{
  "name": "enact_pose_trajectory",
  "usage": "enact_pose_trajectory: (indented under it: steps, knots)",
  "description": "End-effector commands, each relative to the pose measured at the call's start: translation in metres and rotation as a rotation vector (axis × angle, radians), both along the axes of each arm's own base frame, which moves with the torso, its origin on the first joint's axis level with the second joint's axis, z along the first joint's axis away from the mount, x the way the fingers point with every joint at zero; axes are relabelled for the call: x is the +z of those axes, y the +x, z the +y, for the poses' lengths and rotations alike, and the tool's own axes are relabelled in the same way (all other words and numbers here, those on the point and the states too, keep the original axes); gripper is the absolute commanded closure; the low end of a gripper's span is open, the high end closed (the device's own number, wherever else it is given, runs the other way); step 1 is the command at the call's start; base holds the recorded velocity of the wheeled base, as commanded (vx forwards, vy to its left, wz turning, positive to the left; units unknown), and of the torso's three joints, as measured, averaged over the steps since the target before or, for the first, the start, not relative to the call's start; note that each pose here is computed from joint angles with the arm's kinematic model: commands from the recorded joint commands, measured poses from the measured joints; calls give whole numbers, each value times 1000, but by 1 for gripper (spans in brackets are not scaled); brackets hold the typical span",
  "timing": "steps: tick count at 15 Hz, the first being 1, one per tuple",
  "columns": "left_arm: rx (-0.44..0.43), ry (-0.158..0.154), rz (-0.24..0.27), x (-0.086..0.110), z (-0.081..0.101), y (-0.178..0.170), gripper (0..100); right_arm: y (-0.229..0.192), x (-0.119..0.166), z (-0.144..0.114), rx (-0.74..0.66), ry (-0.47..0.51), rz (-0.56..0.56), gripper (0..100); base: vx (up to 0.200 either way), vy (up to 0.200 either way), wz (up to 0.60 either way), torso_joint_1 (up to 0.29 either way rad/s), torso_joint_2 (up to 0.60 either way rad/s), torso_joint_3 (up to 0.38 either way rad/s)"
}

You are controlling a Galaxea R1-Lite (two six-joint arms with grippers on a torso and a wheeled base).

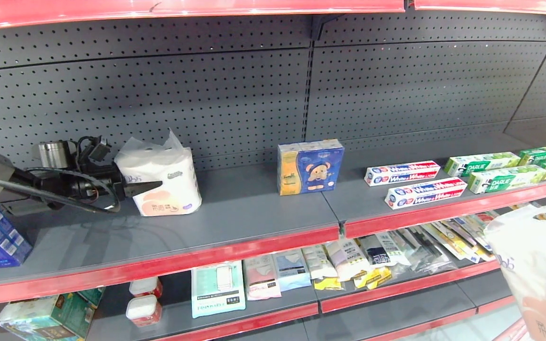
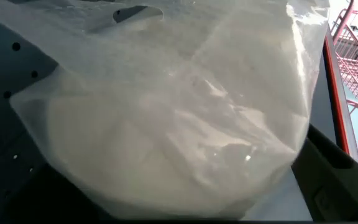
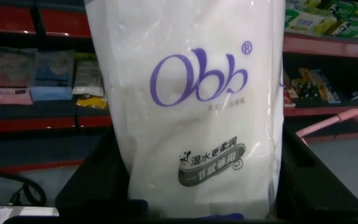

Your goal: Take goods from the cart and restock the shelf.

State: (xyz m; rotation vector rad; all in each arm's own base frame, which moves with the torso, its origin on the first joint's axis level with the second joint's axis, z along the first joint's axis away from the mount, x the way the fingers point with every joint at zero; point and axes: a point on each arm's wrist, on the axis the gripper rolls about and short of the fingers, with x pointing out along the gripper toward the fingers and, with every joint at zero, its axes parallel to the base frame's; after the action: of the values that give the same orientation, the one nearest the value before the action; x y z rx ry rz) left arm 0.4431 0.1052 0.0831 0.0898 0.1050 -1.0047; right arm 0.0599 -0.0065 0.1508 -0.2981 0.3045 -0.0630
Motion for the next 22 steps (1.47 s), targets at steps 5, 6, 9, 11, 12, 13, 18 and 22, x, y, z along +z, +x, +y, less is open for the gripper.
enact_pose_trajectory:
  steps: [5,6,9,11,12,13,18,22]
  knots:
    - [-12,13,-19,-9,-5,-17,100,0,0,0,2,0,1,100,0,0,0,0,0,0]
    - [-10,12,-23,-8,-7,-24,100,0,-1,0,3,1,3,100,0,0,0,0,0,0]
    - [-15,3,-37,-3,-4,-46,100,0,-1,0,4,3,3,100,0,0,0,0,0,0]
    - [2,8,-57,-1,2,-52,100,0,-1,0,4,3,1,100,0,0,0,0,0,0]
    - [15,8,-60,-3,7,-57,100,0,-1,0,4,3,1,100,0,0,0,0,0,0]
    - [17,3,-59,-2,9,-64,100,0,-1,0,4,3,1,100,0,0,0,0,0,0]
    - [0,-18,-53,-5,9,-89,100,1,-1,0,7,4,9,100,0,0,0,0,0,0]
    - [-4,-21,-53,-17,4,-104,100,0,-1,0,6,6,2,100,0,0,0,0,0,0]
